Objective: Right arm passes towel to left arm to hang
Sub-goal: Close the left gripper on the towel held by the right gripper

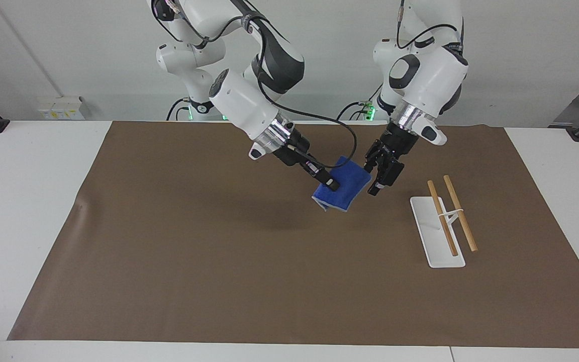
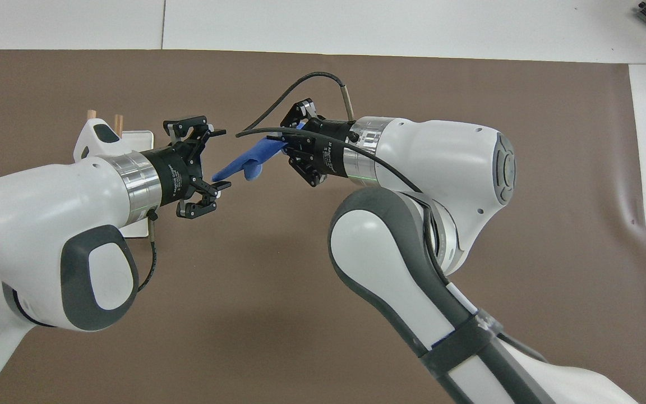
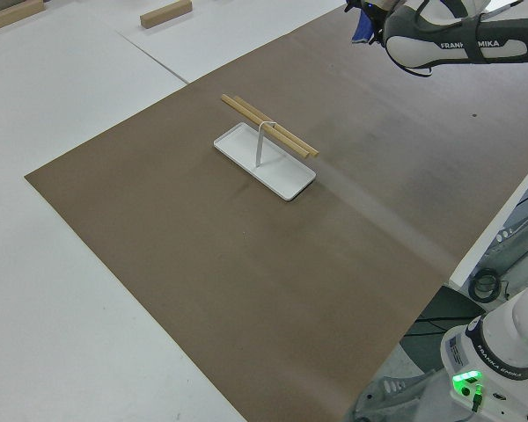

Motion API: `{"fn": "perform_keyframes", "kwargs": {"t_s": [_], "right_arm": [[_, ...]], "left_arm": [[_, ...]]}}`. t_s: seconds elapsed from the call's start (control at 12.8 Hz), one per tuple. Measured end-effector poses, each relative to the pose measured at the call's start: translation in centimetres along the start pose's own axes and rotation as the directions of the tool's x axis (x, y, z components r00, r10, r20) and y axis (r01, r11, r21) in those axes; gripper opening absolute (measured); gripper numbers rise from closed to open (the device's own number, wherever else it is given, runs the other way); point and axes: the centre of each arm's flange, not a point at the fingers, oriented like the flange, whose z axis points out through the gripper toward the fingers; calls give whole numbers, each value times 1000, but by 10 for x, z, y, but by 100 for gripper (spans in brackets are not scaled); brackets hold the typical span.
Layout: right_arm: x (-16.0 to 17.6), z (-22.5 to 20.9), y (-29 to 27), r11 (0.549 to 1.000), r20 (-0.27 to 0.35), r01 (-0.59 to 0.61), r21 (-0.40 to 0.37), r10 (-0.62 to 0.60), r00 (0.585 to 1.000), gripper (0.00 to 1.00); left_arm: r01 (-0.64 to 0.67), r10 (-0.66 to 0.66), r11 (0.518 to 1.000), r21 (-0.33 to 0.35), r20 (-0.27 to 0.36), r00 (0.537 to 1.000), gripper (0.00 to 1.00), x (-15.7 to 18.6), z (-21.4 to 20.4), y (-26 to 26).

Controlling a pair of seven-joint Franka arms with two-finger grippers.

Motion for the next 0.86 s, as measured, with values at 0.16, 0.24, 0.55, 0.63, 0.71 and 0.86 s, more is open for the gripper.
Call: {"fn": "perform_keyframes", "kwargs": {"t_s": [0.16, 0.24, 0.55, 0.63, 0.71, 0.86], "right_arm": [[0, 0, 0, 1000, 0, 0, 0, 0, 1000, 4], [0, 0, 0, 1000, 0, 0, 0, 0, 1000, 4], [3, -3, -2, 1000, 7, -4, -10, 4, 1000, 4], [4, -4, -3, 1000, 8, -4, -10, 4, 1000, 4], [4, -5, -3, 1000, 9, -3, -10, 4, 1000, 4], [3, -5, -4, 1000, 10, -3, -11, 3, 1000, 4]], "left_arm": [[-14, 14, 1000, -2, -1, 1000, 54, 0, 2, -1], [-38, 38, 999, -3, -2, 999, 43, 0, 2, -1], [-113, 113, 994, -8, -5, 994, 14, 2, 2, 1], [-115, 115, 993, -9, -6, 993, 11, 3, 2, 1], [-120, 120, 993, -10, -6, 993, 3, 3, 2, 1], [-129, 129, 991, -23, -10, 992, 3, 3, 1, 2]]}}
